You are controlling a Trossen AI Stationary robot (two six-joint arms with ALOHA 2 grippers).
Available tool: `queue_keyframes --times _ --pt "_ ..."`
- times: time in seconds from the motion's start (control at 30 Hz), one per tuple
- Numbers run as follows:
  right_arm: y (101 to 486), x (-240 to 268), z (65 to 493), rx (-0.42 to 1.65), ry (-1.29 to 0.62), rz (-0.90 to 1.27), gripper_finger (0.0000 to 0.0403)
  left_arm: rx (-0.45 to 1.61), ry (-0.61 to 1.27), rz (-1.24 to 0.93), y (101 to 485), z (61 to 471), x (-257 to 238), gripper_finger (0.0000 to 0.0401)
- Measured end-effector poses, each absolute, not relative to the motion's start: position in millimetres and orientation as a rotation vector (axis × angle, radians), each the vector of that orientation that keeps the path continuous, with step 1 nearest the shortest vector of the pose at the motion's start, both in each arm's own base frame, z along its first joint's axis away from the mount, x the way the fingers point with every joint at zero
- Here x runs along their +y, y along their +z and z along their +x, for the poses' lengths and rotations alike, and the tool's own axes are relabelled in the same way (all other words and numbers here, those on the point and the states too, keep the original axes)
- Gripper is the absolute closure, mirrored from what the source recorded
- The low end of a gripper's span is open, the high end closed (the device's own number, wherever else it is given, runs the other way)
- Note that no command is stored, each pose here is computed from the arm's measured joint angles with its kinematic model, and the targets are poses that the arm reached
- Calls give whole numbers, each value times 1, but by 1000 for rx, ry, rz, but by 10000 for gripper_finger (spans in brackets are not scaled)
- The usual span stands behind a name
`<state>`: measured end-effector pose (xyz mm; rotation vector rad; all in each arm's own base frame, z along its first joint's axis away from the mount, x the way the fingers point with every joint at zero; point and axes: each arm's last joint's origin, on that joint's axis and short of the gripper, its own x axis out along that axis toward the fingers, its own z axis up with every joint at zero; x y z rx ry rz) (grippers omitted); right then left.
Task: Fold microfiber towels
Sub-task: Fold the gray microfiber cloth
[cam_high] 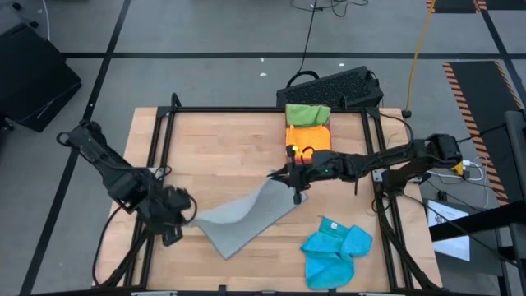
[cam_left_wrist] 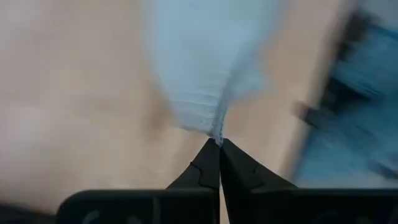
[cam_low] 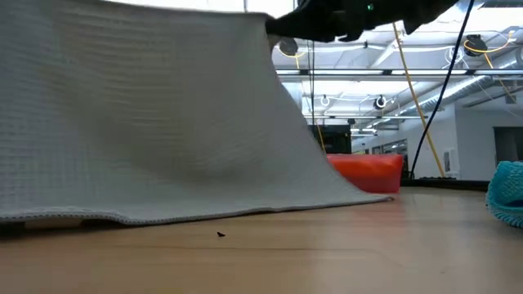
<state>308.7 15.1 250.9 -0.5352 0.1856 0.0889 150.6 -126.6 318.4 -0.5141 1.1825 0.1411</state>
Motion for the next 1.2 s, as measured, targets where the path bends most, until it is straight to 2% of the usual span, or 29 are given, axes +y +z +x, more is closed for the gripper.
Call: queue_keyframes --times 0.13,0.27,0.37,0.67,0.93,1.2 --pt "246 -6 314 195 12 -620 399 1168 447 -422 316 143 -103 399" --pt "233 -53 317 282 -121 -622 399 1217 739 -392 302 136 -79 399" --pt "220 -87 314 339 -157 -572 399 1204 798 -394 288 143 -70 399" --pt "178 -116 318 440 -81 -476 399 1103 745 -448 257 171 -54 398" --pt "166 -113 315 540 -30 -482 399 959 474 -488 259 200 -74 398" --pt "157 -108 307 646 79 -410 399 1090 340 -474 241 209 -100 398"
